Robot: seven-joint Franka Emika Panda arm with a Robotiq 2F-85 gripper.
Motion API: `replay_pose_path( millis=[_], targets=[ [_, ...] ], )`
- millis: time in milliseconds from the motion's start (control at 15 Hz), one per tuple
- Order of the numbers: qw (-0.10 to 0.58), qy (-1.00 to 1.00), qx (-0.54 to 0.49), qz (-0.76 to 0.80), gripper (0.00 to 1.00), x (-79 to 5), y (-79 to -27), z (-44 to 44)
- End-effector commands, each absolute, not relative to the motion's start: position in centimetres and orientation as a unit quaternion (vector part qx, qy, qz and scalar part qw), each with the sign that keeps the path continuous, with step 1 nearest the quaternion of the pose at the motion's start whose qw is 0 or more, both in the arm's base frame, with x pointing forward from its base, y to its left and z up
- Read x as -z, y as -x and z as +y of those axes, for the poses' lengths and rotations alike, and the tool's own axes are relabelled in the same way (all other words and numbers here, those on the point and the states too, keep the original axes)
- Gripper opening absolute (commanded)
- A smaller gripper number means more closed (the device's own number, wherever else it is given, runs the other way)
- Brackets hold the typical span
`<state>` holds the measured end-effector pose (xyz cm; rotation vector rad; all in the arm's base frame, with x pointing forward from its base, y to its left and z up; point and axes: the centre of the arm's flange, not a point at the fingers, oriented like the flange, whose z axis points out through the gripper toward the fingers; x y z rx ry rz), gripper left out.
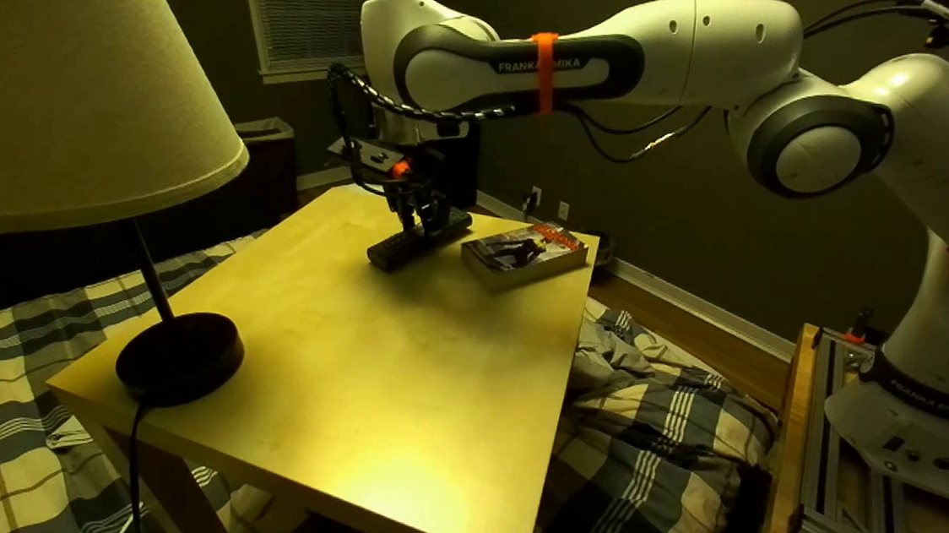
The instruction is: Lift the remote, spin it and put it back on the table
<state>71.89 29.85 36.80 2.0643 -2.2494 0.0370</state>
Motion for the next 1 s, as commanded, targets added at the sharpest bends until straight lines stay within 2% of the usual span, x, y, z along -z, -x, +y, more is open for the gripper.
replay_pose_path(
  millis=[0,200,533,933],
  targets=[
    [0.026,-0.685,-0.022,-0.728,0.8,-36.8,-72.5,30.2],
    [0.029,-0.715,-0.031,-0.698,0.99,-38.6,-72.1,31.1],
    [0.098,-0.796,-0.04,-0.597,1.0,-43.6,-69.7,31.8],
    [0.099,-0.886,-0.057,-0.45,1.0,-49.2,-67.9,30.4]
  ],
)
